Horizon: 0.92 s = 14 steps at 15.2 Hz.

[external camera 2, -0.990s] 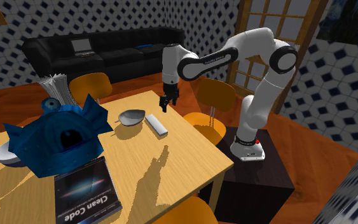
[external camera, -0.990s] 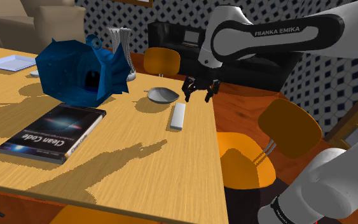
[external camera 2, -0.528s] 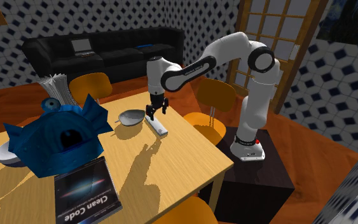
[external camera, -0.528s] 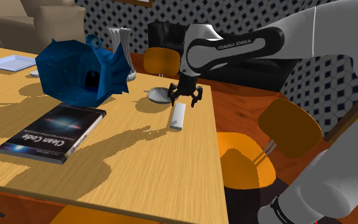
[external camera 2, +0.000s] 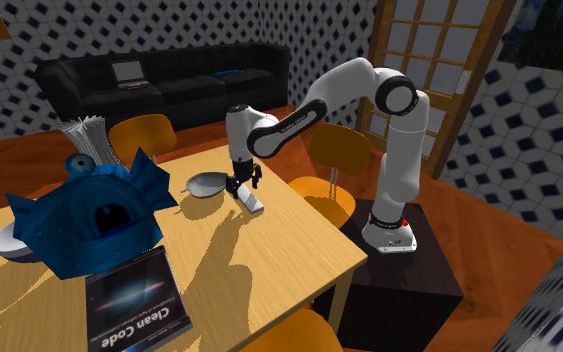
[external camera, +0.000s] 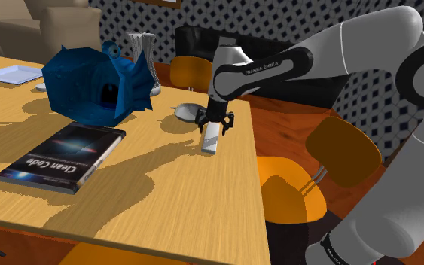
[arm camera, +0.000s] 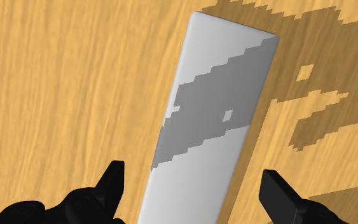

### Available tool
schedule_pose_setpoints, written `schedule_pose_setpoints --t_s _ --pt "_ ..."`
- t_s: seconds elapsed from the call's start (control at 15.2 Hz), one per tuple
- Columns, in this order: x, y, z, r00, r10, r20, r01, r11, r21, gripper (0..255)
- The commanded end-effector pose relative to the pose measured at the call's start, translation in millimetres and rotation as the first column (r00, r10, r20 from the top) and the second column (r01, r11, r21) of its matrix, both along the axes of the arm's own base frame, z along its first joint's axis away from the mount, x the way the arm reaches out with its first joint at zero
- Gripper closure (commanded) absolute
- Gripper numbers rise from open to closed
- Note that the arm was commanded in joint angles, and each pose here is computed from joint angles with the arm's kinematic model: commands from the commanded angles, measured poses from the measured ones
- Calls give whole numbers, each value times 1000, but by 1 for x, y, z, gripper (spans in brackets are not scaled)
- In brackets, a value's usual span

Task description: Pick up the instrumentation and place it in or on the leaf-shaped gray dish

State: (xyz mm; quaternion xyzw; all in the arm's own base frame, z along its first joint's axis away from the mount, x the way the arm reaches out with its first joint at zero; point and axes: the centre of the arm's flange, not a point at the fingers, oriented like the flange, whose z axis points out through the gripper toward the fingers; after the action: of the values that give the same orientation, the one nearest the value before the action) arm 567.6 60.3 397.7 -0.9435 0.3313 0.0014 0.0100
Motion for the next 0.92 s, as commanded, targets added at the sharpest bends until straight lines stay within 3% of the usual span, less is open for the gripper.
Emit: schedule_pose_setpoints --t_s 0.0,0.53,0.59,0.86 --pt "1 0 -11 1000 0 0 0 1000 0 0" --pt "1 0 -14 1000 0 0 0 1000 0 0" --pt "1 0 -14 1000 0 0 0 1000 0 255" --pt "1 0 -14 1000 0 0 0 1000 0 255"
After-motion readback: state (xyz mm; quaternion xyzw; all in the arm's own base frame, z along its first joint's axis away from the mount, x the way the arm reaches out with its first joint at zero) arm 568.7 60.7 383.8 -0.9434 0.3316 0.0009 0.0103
